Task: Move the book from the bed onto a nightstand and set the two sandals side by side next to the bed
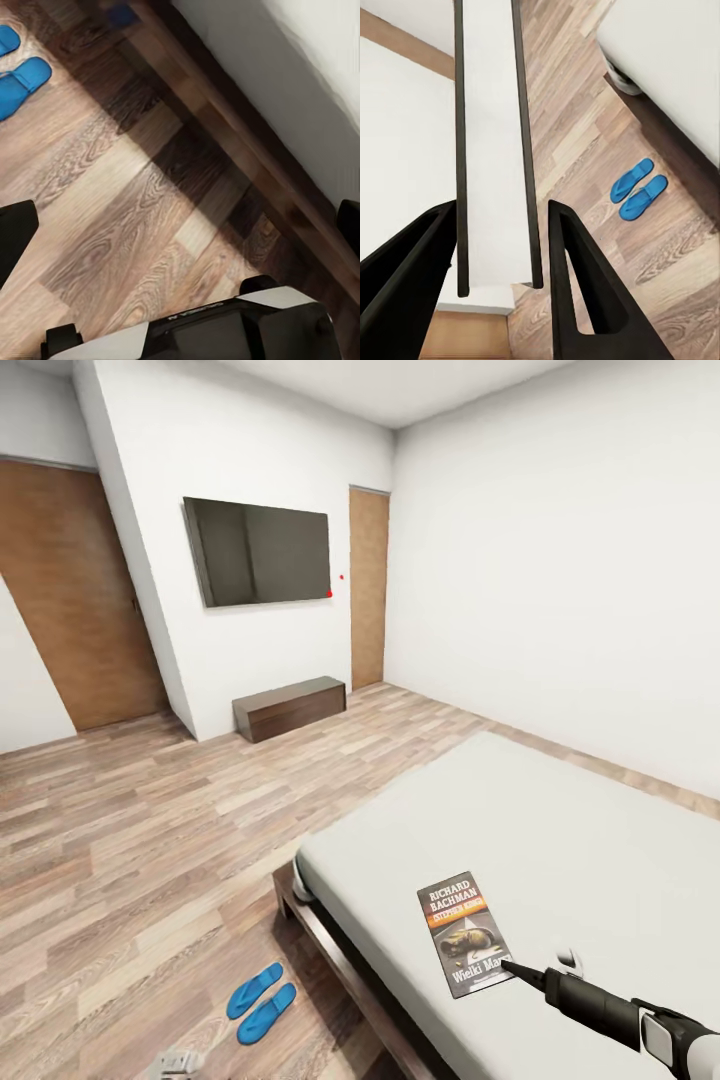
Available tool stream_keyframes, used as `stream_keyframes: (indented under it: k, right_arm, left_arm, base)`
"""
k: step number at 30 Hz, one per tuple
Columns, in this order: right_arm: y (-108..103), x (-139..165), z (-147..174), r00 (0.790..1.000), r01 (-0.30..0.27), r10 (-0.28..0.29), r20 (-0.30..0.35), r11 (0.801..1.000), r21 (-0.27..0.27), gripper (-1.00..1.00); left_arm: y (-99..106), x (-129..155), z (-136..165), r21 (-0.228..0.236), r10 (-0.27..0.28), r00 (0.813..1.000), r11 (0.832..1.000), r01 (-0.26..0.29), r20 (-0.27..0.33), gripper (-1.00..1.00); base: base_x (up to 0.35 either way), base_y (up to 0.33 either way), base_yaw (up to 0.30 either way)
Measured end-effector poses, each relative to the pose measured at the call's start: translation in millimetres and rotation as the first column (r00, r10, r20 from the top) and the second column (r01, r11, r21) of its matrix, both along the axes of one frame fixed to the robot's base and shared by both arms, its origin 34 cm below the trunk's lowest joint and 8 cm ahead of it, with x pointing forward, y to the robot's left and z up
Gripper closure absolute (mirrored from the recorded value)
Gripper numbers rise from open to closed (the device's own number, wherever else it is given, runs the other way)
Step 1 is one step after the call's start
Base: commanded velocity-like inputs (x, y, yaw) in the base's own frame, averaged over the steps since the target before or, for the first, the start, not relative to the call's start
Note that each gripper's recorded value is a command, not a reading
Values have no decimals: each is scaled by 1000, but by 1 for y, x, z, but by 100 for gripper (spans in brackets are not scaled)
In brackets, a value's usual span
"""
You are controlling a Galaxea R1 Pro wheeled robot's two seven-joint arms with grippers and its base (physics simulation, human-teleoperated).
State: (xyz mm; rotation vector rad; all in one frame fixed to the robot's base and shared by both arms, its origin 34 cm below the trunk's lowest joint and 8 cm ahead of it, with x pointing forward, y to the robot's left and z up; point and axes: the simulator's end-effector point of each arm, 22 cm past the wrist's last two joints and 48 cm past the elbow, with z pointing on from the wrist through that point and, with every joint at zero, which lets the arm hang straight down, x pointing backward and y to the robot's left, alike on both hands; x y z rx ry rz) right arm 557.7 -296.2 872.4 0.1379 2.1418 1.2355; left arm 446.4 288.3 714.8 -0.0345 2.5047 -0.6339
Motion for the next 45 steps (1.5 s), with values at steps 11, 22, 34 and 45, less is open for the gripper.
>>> stream_keyframes:
  k: [11,22,34,45]
  right_arm:
    - [0,0,0,1000,1,-1,-1,1000,-2,100]
    - [0,0,0,1000,1,-1,-1,1000,-2,100]
    - [-1,0,-1,1000,2,-2,-2,1000,-4,100]
    - [-1,0,-1,1000,2,-2,-2,1000,-4,100]
  left_arm:
    - [-5,0,-2,3,5,1000,1000,-5,-3,-100]
    - [-7,0,-2,0,5,1000,1000,-5,-4,-100]
    - [-6,1,-2,-1,12,1000,1000,-12,-1,-100]
    - [-6,1,-2,-1,13,1000,1000,-13,0,-100]
  base:
    - [0,0,294]
    - [0,0,294]
    - [0,0,294]
    - [0,0,294]
